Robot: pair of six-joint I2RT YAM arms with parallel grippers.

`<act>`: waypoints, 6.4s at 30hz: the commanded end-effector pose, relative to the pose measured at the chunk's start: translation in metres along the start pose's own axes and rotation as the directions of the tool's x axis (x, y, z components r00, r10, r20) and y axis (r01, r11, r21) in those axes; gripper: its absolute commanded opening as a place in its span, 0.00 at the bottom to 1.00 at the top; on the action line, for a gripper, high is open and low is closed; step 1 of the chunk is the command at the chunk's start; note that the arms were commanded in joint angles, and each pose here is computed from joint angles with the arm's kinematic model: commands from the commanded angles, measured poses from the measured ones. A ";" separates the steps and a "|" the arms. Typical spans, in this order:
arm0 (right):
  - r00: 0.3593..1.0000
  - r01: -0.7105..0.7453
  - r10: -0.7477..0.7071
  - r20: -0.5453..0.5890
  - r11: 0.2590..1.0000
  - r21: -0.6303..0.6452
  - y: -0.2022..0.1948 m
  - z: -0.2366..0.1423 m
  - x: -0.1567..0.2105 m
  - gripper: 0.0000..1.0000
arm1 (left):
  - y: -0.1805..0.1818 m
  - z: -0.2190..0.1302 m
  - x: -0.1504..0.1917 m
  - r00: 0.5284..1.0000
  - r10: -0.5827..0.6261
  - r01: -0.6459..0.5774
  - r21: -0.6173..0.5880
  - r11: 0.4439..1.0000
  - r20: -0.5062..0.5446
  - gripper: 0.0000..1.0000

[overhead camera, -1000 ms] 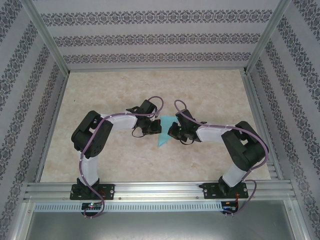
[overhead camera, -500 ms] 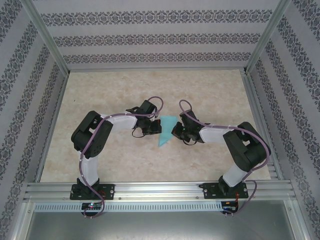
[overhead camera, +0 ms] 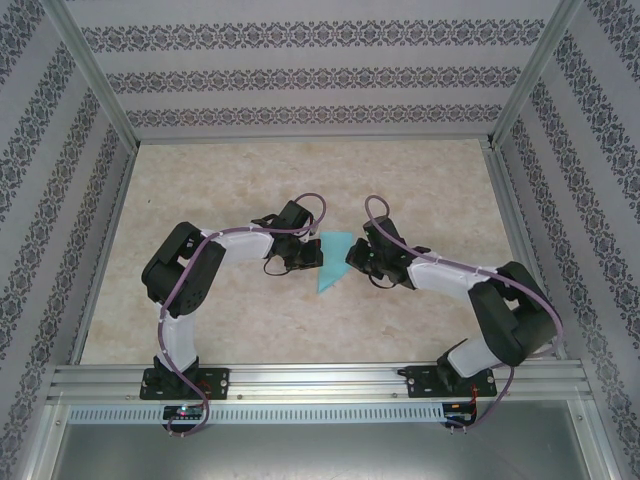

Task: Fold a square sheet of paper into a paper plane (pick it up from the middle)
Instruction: Third fold the triangle at the center of the table.

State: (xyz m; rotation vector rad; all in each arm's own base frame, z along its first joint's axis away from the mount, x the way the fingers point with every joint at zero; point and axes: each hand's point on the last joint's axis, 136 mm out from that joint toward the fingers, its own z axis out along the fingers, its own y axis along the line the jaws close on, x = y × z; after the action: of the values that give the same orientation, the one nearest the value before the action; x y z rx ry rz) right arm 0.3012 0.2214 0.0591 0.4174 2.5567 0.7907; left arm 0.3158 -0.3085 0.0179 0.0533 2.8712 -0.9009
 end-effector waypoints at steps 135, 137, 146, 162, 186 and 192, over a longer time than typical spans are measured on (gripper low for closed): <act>0.985 -0.144 0.149 -0.087 0.988 0.060 -0.033 0.033 0.045 0.00 | -0.041 -0.046 0.026 0.990 0.100 -0.111 0.114 0.987 0.099 0.24; 0.983 -0.156 0.161 -0.083 0.985 0.067 -0.035 0.033 0.045 0.00 | -0.044 -0.045 0.036 0.991 0.100 -0.110 0.124 0.986 0.088 0.22; 0.975 -0.197 0.203 -0.084 0.977 0.075 -0.041 0.036 0.049 0.00 | -0.035 -0.015 0.069 0.996 0.091 -0.092 0.084 0.992 0.009 0.10; 0.974 -0.196 0.205 -0.095 0.976 0.099 -0.049 0.037 0.051 0.00 | -0.007 -0.002 0.063 0.996 0.082 -0.081 -0.038 0.996 0.037 0.06; 0.972 -0.176 0.205 -0.113 0.958 0.228 -0.077 0.039 0.058 0.00 | 0.022 -0.009 0.083 0.994 0.103 -0.106 -0.145 0.984 -0.024 0.04; 0.970 -0.170 0.209 -0.120 0.947 0.274 -0.086 0.039 0.061 0.00 | 0.033 -0.010 0.100 0.987 0.120 -0.137 -0.167 0.977 -0.107 0.04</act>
State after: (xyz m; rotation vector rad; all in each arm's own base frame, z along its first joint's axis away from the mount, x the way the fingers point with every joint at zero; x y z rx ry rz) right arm 0.2814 0.2424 0.0102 0.6240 2.6542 0.9008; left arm 0.2505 -0.3077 0.0177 0.2095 2.8212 -0.8031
